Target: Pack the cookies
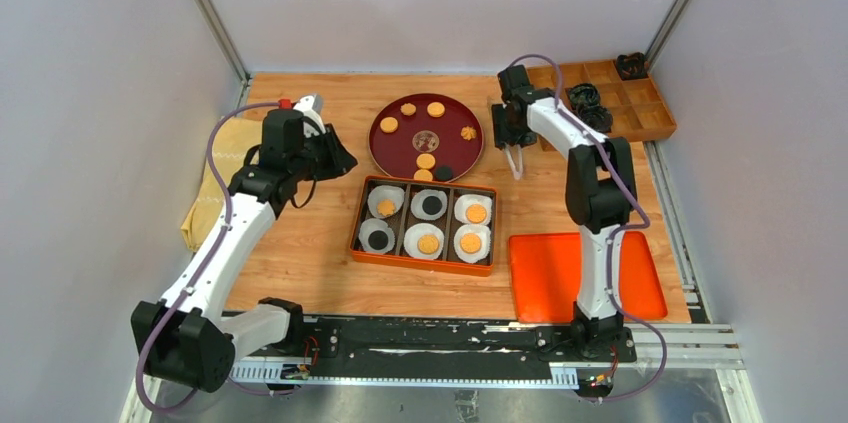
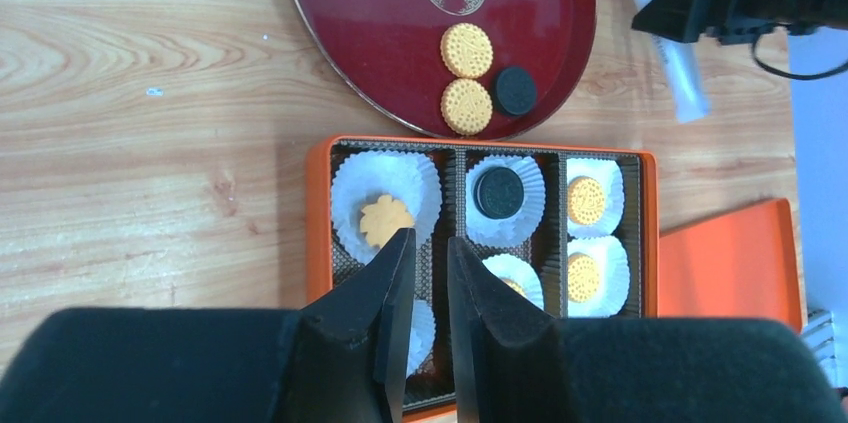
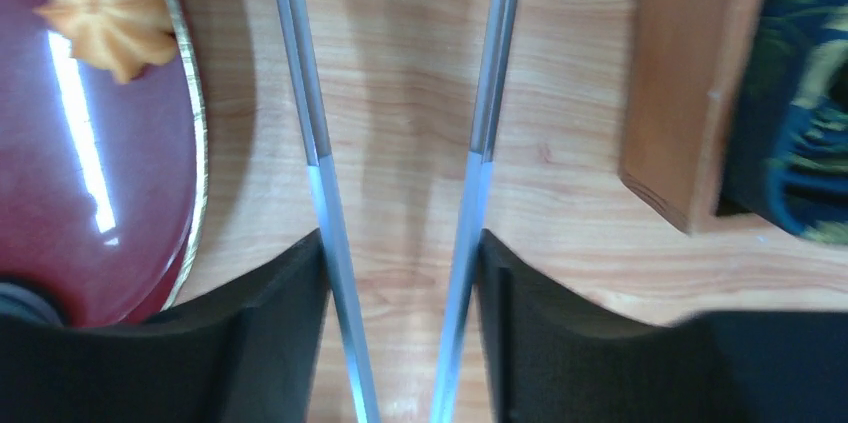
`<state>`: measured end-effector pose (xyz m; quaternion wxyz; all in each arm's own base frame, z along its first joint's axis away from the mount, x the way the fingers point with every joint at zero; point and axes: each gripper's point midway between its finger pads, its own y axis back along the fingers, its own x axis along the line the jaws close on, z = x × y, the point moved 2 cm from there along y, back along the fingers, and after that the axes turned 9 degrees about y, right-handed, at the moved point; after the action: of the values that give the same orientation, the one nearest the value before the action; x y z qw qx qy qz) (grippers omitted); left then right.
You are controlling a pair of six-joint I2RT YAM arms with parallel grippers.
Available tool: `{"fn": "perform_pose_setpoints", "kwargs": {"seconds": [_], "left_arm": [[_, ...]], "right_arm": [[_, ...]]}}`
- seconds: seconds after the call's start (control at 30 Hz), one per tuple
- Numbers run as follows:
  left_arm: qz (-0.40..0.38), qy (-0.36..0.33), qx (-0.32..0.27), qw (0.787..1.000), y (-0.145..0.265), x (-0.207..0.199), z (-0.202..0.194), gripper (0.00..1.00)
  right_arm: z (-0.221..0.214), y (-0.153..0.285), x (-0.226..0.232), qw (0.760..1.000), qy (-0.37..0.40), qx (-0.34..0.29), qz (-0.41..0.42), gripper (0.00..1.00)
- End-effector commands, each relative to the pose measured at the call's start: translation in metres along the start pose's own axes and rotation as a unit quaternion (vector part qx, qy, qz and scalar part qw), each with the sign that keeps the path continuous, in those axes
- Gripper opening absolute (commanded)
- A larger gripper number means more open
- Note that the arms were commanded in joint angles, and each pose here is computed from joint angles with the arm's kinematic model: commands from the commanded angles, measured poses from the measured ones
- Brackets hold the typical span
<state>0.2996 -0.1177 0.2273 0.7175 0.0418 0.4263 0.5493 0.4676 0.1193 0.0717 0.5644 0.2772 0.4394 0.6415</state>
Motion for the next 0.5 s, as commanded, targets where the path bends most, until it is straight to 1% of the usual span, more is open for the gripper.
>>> {"fn": "perform_pose_setpoints", "kwargs": {"seconds": [0.0, 0.13, 0.23, 0.33, 0.4, 0.47], "left_arm": [[-0.001, -0.014, -0.008, 1.000, -0.003, -0.009, 0.010, 0.24], [-0.001, -0.018, -0.004, 1.000, -0.008, -0.011, 0.008, 0.22], [-0.002, -0.028, 0.004, 1.000, -0.008, -0.018, 0.003, 0.20], [0.004, -0.050, 0.011, 0.999, -0.008, -0.024, -0.009, 0.19], [0.000, -0.058, 0.025, 0.998, -0.010, -0.027, -0.021, 0.18], [0.000, -0.060, 0.037, 0.998, -0.015, -0.024, -0.032, 0.18]], "right_arm": [[0.030, 0.061, -0.015, 0.997, -0.005, -0.075, 0.002, 0.64], [0.037, 0.092, -0.018, 0.994, -0.009, -0.108, 0.006, 0.65], [0.027, 0.112, -0.011, 0.993, -0.007, -0.118, 0.021, 0.65], [0.000, 0.125, 0.001, 0.994, 0.005, -0.109, 0.032, 0.64], [-0.026, 0.129, 0.004, 0.995, 0.009, -0.093, 0.025, 0.64], [-0.038, 0.131, -0.001, 0.995, 0.000, -0.099, 0.010, 0.64]]}}
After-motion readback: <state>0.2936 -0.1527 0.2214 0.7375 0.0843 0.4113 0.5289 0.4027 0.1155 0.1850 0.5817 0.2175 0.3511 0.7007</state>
